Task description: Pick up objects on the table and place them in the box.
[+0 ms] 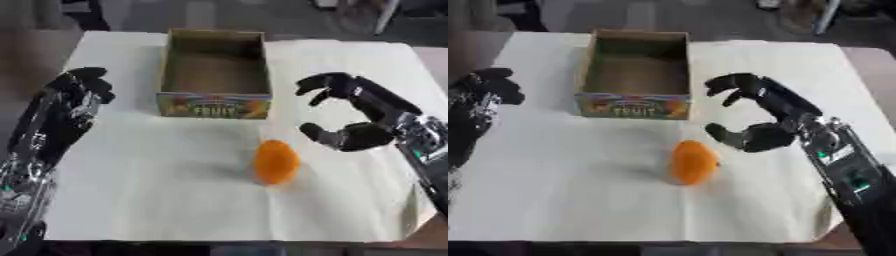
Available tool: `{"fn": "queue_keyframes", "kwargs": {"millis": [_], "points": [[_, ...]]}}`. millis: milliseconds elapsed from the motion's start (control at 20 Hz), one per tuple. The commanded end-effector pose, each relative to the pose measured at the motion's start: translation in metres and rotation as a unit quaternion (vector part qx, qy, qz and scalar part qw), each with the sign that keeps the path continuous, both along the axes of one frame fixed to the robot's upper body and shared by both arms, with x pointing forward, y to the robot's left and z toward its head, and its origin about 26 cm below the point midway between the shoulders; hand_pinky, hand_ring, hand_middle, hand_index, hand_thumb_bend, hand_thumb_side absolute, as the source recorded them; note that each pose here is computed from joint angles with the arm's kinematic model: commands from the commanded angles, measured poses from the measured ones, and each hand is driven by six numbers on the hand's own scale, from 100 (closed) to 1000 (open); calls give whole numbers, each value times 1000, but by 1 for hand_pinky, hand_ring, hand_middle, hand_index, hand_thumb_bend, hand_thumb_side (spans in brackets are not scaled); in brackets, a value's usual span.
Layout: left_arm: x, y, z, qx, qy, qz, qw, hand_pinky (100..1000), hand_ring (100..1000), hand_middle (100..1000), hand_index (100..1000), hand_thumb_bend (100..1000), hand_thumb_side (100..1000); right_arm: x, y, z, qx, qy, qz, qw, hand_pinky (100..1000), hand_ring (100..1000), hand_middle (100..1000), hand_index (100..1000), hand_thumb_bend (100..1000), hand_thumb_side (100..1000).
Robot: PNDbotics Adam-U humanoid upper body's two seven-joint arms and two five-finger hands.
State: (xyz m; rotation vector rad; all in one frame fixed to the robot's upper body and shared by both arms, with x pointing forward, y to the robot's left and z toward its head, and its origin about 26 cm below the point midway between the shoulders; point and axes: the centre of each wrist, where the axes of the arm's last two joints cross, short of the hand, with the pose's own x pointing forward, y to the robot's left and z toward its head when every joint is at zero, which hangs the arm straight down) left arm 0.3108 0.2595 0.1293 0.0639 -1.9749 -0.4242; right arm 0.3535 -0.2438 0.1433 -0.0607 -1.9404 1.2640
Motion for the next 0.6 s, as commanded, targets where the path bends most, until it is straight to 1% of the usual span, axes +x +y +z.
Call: {"fn": "queue_keyframes", "kwargs": {"millis": [50, 400, 600], "points": [[-1, 1, 9, 6, -14, -3, 1000, 701, 620, 580, 771, 113, 508, 1, -2, 8, -9, -13, -1, 1000, 705, 854, 745, 885, 333, 372], [-1, 1, 8, 6, -14, -3, 1000, 702, 621, 580, 771, 114, 507, 1, -1, 7, -14, -11, 1, 1000, 714, 865, 762, 891, 344, 383], [-1, 2, 8, 6, -14, -3, 1000, 702, 621, 580, 771, 114, 506, 1, 0, 6, -31, -10, 7, 999, 727, 882, 787, 903, 360, 406]]}}
